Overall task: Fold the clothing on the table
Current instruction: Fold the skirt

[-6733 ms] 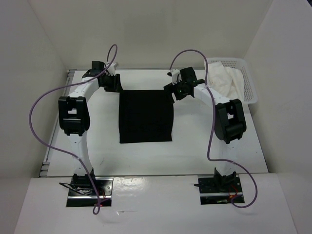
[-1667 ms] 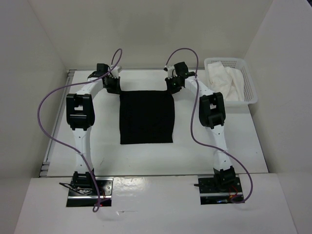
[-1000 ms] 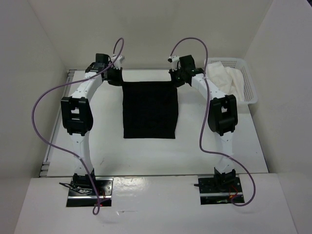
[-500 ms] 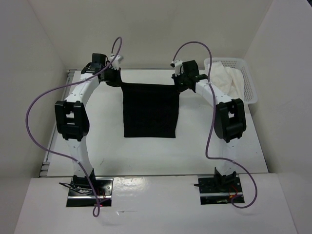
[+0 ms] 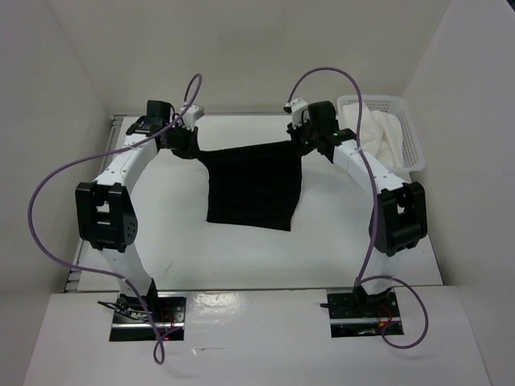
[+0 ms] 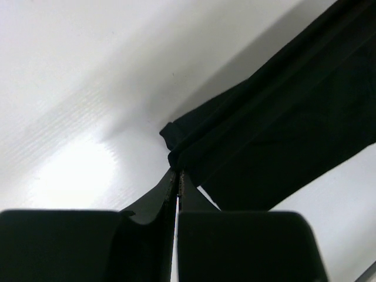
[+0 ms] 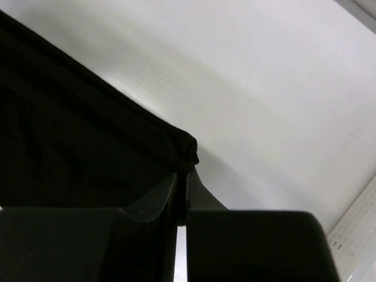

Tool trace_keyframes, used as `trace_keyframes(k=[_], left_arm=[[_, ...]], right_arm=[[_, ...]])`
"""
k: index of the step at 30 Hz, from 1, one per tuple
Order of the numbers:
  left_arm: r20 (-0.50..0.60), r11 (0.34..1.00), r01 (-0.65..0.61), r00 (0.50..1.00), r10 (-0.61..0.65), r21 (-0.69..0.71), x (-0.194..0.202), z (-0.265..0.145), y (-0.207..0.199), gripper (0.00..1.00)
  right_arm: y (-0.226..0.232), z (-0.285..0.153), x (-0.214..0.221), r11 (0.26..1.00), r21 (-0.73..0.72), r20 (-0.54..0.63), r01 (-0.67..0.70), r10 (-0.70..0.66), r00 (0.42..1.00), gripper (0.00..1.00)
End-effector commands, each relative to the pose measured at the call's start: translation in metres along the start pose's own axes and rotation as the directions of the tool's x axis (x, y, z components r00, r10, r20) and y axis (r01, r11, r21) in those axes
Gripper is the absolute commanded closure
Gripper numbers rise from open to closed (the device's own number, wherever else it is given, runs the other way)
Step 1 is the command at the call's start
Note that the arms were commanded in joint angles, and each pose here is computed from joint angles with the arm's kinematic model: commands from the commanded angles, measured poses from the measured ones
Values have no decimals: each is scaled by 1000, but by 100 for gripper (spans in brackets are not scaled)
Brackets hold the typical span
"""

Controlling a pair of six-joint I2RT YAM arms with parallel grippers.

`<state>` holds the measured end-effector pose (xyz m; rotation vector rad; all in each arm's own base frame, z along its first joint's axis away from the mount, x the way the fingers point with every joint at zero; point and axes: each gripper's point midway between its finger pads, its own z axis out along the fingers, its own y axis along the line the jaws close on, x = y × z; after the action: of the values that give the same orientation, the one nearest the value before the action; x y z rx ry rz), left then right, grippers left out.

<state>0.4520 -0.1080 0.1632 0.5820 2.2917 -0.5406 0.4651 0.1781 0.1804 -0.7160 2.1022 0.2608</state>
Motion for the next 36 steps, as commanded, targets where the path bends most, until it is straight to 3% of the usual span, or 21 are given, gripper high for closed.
trace_keyframes(k=[1,10,19,28,34,35,36], left_arm=[[25,998,-61,998,61,-5,-1,-18,-5,100],[-8,998,-60,998,60,5,19,-18,-9,100],[-73,994,-84,993,89,69,46,-9,-28,100],[-102,987,-127,985,137,98,70,-18,-44,97],[-109,986,-145,982,154,87,77,-24,-49,92],[-117,984,-150,980,160,91,82,-23,-49,92],[-112,984,-157,980,165,80,79,-26,-48,85]], right_arm=[[5,-18,-1,998,26,0,61,-61,998,100],[32,-14,39,990,-40,-97,137,-140,985,100],[28,-16,59,986,-20,-153,163,-164,975,100],[53,-25,84,968,-155,-216,199,-229,949,100],[87,-44,103,917,-305,-247,256,-336,909,83],[94,-48,106,906,-325,-249,270,-357,900,75],[99,-53,107,893,-350,-246,283,-379,892,68]])
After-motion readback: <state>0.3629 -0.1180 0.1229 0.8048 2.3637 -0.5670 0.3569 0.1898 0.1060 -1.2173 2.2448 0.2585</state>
